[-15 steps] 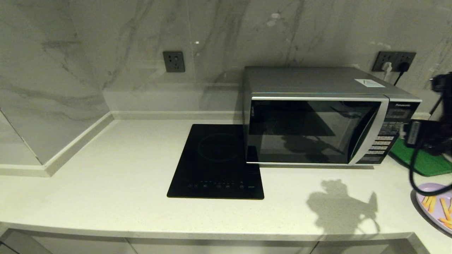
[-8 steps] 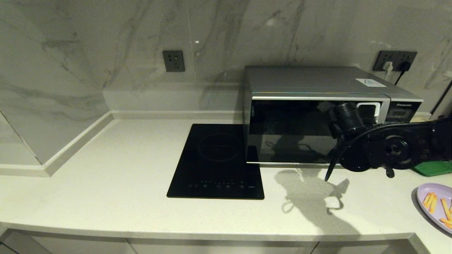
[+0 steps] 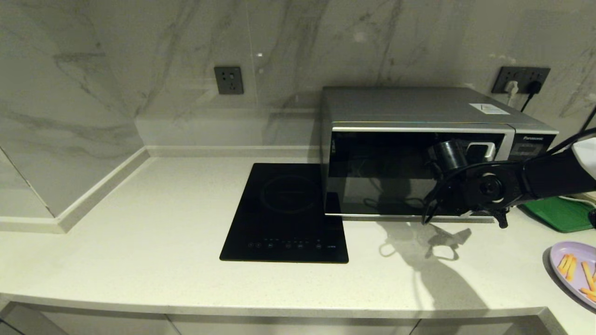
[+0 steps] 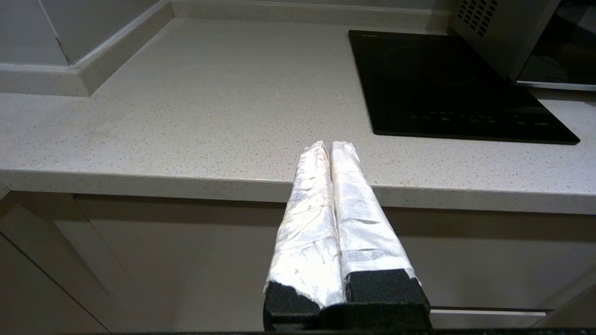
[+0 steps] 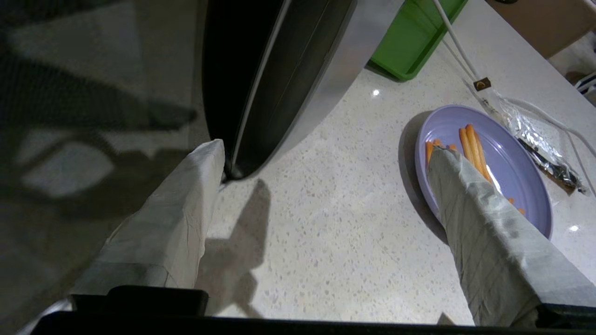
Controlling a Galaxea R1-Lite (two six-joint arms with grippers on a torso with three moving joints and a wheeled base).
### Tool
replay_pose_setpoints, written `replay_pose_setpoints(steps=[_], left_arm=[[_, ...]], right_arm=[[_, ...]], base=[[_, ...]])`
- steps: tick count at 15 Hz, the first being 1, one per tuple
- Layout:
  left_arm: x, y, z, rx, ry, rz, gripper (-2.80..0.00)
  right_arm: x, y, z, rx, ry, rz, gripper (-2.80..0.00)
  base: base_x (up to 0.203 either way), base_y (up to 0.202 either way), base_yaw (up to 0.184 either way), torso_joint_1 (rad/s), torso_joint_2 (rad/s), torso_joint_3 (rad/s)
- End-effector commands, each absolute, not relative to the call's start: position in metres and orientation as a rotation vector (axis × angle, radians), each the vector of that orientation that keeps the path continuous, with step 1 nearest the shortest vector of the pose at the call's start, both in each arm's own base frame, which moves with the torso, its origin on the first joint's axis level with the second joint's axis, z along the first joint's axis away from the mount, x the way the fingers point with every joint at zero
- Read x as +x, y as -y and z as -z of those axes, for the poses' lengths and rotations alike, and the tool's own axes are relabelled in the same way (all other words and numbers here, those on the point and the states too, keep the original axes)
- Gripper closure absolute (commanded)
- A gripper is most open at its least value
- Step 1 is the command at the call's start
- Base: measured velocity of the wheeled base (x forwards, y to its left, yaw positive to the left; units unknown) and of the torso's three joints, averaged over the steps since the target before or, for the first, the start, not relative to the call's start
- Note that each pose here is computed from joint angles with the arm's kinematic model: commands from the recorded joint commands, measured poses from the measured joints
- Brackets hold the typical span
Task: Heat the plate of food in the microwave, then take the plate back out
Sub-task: Open the microwave oven
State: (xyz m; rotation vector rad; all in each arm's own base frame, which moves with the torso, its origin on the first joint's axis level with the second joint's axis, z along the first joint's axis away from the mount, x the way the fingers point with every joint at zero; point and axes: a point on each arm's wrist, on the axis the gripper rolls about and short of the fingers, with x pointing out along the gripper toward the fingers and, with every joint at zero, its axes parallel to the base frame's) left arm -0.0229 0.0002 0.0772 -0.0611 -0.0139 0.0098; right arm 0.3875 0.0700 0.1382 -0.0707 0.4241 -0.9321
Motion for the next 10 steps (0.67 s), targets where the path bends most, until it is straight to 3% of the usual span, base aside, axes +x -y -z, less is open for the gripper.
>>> replay_pose_setpoints(steps=[1,10], left_arm=[[-0.023,0.0,-0.077,-0.061,0.014,-0.01,0.0],[-0.023,0.0,-0.077,-0.061,0.014,-0.01,0.0]], right_arm=[[0.391,-0.064,-0.139,-0.06,-0.414,0.953,-2.8],[0.397,-0.043,-0.149,-0.027,-0.384,1.01,-2.8]], base=[[0.0,0.0,0.0,0.0,0.0,0.0],[0.0,0.0,0.0,0.0,0.0,0.0]])
